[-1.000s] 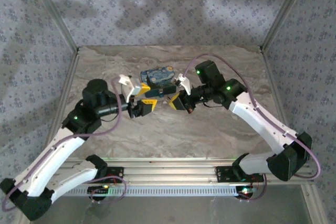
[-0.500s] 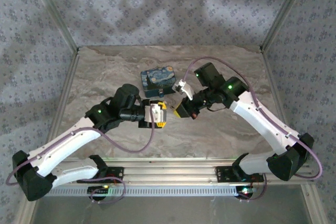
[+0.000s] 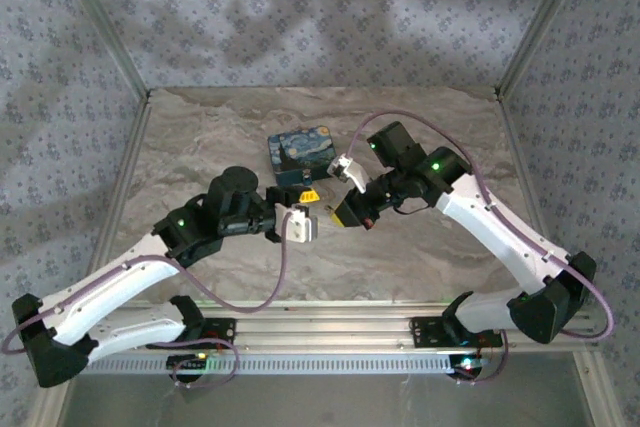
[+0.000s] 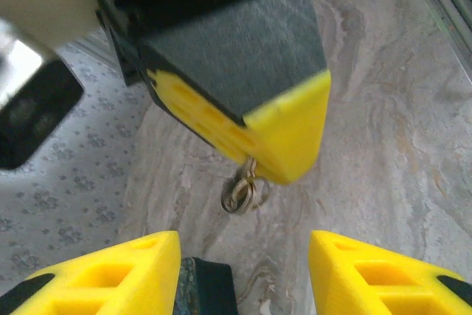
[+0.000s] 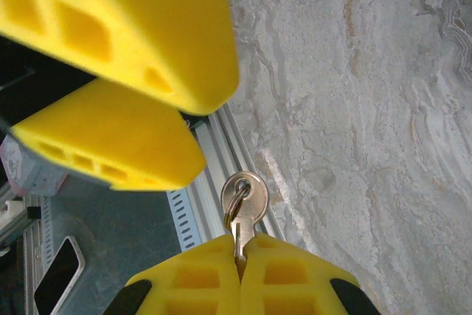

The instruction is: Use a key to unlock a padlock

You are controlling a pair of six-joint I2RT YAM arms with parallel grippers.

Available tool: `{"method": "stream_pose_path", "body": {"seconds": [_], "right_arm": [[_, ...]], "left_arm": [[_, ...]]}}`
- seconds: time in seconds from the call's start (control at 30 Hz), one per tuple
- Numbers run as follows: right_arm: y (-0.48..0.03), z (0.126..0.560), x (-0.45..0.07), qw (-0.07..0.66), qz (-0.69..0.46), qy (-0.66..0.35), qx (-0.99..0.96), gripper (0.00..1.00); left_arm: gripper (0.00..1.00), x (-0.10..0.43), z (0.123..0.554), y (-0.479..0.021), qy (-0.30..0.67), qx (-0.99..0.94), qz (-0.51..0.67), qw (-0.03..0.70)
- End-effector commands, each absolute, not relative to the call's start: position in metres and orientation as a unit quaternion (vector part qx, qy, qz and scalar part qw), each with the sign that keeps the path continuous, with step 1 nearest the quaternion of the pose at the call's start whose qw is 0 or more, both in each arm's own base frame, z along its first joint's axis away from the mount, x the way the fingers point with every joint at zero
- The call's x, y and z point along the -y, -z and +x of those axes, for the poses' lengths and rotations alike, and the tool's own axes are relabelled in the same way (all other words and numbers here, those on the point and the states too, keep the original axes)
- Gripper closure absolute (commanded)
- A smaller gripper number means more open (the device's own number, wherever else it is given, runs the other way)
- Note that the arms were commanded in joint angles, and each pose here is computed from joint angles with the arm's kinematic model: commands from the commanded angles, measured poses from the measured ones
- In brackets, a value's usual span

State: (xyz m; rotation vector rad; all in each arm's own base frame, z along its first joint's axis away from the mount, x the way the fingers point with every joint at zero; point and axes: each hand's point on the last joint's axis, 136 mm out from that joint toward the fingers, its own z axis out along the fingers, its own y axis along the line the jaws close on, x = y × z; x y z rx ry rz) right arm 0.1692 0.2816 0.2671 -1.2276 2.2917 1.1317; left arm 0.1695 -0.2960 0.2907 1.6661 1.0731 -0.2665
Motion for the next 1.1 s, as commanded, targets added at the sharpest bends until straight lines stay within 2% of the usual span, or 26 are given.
{"method": "stream_pose_path", "body": {"seconds": [0.0, 0.27, 0.5, 0.63, 0.83, 0.9, 0.93, 1.0, 1.03, 1.07], "right_arm": [[-0.265, 0.164, -0.283, 0.136, -0.422, -0.392, -0.806, 1.0], [-0.264, 0.162, -0.288, 0.132, -0.425, -0.397, -0.803, 1.0], [-0.261, 0.159, -0.289, 0.118, -0.423, -0.402, -0.803, 1.0], [-0.259, 0.161, -0.289, 0.116, -0.42, -0.4, -0.806, 1.0], [-0.263, 0.167, -0.292, 0.13, -0.417, -0.404, -0.804, 1.0], [-0.264, 0.169, -0.292, 0.135, -0.415, -0.404, -0.804, 1.0], [-0.265, 0.172, -0.292, 0.141, -0.414, -0.401, -0.805, 0.98], [-0.266, 0.178, -0.291, 0.155, -0.411, -0.395, -0.807, 0.86], [-0.268, 0.183, -0.29, 0.167, -0.408, -0.388, -0.809, 0.72], [-0.269, 0.188, -0.289, 0.181, -0.403, -0.381, -0.812, 0.63]], "left_arm": [[0.51, 0.304, 0.174, -0.307, 0.091, -0.432, 0.695, 0.567], [0.54, 0.315, 0.175, -0.293, 0.088, -0.432, 0.716, 0.541], [0.66, 0.313, 0.175, -0.294, 0.082, -0.432, 0.716, 0.543], [0.76, 0.311, 0.174, -0.293, 0.082, -0.435, 0.718, 0.537], [0.99, 0.306, 0.173, -0.289, 0.079, -0.444, 0.718, 0.53], [1.0, 0.303, 0.175, -0.289, 0.074, -0.451, 0.712, 0.533], [1.0, 0.302, 0.175, -0.289, 0.072, -0.454, 0.709, 0.534], [1.0, 0.299, 0.177, -0.29, 0.071, -0.464, 0.699, 0.539], [1.0, 0.297, 0.178, -0.29, 0.073, -0.472, 0.692, 0.541], [1.0, 0.295, 0.179, -0.291, 0.074, -0.483, 0.684, 0.542]]}}
